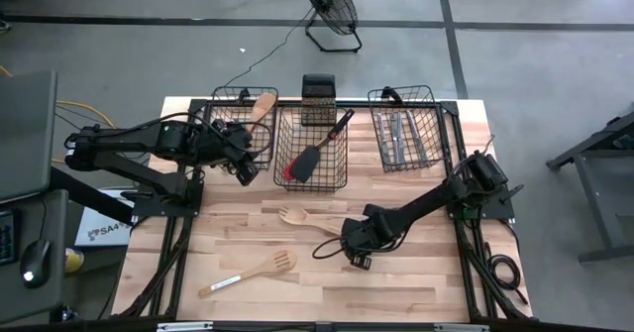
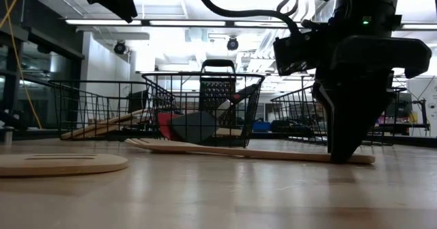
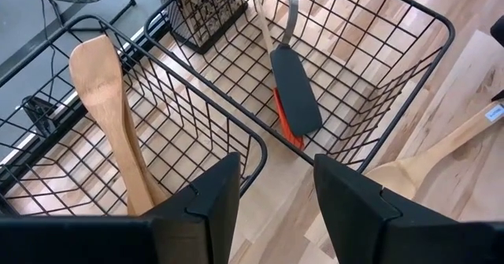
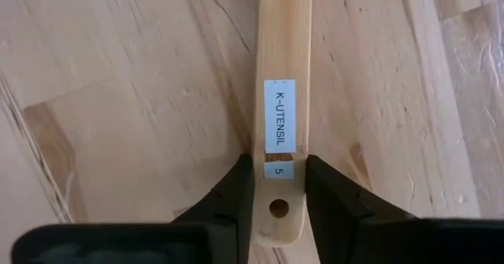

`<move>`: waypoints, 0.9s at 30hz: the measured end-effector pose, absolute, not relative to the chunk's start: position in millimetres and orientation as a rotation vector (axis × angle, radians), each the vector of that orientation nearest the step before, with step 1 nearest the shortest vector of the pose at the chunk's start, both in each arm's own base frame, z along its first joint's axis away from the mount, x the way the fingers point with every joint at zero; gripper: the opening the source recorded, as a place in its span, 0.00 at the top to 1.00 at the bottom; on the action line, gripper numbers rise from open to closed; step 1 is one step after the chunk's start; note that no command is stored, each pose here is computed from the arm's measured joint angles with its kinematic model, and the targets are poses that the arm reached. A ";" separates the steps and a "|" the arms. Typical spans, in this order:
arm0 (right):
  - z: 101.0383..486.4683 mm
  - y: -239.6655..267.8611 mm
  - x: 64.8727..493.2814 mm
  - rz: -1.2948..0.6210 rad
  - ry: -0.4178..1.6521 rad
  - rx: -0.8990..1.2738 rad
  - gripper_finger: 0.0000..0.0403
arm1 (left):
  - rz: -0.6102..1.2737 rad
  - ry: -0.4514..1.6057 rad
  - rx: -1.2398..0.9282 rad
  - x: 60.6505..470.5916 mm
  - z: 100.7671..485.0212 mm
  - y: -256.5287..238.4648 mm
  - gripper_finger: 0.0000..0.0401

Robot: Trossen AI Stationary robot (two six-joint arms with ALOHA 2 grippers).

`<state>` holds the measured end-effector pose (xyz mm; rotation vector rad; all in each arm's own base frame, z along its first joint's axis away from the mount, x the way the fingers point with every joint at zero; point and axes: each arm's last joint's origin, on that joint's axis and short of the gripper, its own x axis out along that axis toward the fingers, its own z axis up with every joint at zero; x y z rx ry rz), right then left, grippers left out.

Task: Pick & Place Kitchen Items
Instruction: Put the light brown wooden serving fork into the left wire basket

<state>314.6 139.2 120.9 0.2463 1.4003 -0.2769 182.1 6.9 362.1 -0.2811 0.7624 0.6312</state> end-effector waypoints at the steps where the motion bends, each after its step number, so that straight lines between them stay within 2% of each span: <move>1: 122.2 139.4 314.6 -0.274 1.400 0.244 0.79 | 0.631 0.762 -0.281 182.1 362.2 6.9 0.60; 27: 184.2 141.1 301.4 -0.191 1.207 0.144 0.79 | 0.628 0.764 -0.283 182.1 362.0 6.8 0.60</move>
